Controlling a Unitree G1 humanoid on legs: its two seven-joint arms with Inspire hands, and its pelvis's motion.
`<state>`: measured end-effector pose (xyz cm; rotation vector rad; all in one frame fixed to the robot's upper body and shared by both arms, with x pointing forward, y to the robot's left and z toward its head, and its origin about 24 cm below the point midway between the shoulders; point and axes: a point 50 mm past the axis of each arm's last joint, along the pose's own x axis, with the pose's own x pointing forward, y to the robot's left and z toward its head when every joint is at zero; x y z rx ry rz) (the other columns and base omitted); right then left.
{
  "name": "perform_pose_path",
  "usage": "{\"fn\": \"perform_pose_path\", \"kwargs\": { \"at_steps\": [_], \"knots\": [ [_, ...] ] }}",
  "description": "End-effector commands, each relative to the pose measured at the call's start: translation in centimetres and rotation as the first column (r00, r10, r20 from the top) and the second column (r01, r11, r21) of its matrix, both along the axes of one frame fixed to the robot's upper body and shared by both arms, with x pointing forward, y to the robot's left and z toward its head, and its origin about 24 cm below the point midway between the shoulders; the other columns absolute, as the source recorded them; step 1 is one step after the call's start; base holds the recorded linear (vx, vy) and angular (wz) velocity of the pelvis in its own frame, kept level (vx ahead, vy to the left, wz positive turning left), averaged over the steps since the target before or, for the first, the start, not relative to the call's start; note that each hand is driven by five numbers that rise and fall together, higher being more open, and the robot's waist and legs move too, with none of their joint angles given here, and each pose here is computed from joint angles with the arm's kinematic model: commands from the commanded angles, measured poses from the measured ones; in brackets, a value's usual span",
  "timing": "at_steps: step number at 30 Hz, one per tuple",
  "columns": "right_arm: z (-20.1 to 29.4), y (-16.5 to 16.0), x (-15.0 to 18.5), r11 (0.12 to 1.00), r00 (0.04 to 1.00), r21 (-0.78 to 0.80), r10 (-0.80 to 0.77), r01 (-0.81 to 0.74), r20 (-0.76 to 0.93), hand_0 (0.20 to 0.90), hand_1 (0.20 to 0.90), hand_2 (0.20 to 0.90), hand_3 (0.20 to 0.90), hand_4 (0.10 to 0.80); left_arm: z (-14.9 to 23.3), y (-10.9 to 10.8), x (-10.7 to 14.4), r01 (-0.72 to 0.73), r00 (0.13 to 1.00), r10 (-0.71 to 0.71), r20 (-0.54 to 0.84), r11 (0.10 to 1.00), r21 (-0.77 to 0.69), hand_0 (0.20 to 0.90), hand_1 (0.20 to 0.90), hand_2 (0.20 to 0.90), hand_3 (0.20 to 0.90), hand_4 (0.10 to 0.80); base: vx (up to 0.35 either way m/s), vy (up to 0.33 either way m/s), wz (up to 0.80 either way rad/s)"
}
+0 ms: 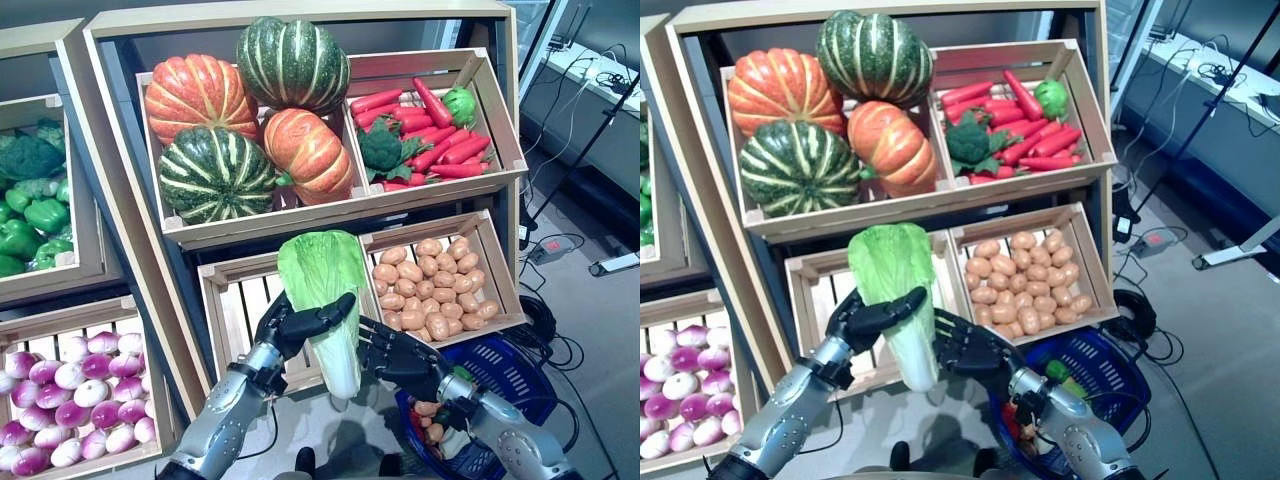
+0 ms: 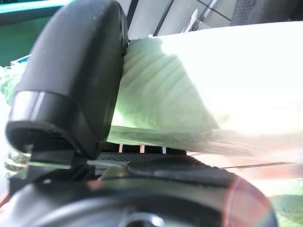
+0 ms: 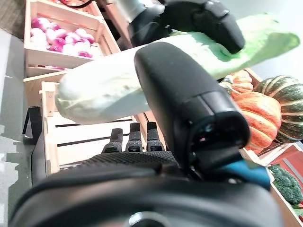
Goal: Put vegetables into the basket
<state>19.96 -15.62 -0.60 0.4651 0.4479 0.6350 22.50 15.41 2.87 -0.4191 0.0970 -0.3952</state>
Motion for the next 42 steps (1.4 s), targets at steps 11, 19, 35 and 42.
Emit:
{"fn": "perform_pose_path", "kwargs": {
  "at_steps": [11, 19, 35, 42],
  "knots": [
    [6.7, -1.7, 2.4, 0.976, 0.933, 0.182, -0.177, 0.124, 0.313, 0.900, 0.900, 0.900, 0.900, 0.800, 6.3, -0.1, 1.6, 0.054, 0.954, -0.023, 0.298, 0.994, -0.096, 0.300, 0.300, 0.300, 0.300, 0.400, -0.010, 0.002, -0.05],
    [6.5, -0.7, 2.2, 0.980, 0.956, 0.198, -0.052, -0.006, 0.288, 0.900, 0.900, 0.900, 0.900, 0.800, 6.5, -0.5, 2.1, 0.064, 0.953, -0.035, 0.301, 0.994, -0.088, 0.300, 0.300, 0.300, 0.300, 0.400, -0.006, 0.001, -0.01],
    [3.7, 3.2, -0.6, 0.921, 0.938, 0.179, 0.341, -0.346, 0.058, 0.900, 0.900, 0.900, 0.900, 0.800, 8.7, -3.4, 1.1, 0.328, 0.856, -0.262, 0.445, 0.942, -0.075, 0.300, 0.300, 0.300, 0.300, 0.400, 0.000, 0.000, 0.00],
    [3.1, 4.0, -1.1, 0.906, 0.917, 0.151, 0.398, -0.395, 0.014, 0.900, 0.900, 0.900, 0.900, 0.800, 9.1, -4.6, 0.5, 0.440, 0.815, -0.351, 0.461, 0.892, -0.098, 0.300, 0.300, 0.300, 0.300, 0.400, 0.000, 0.000, 0.00]
  ]
}}
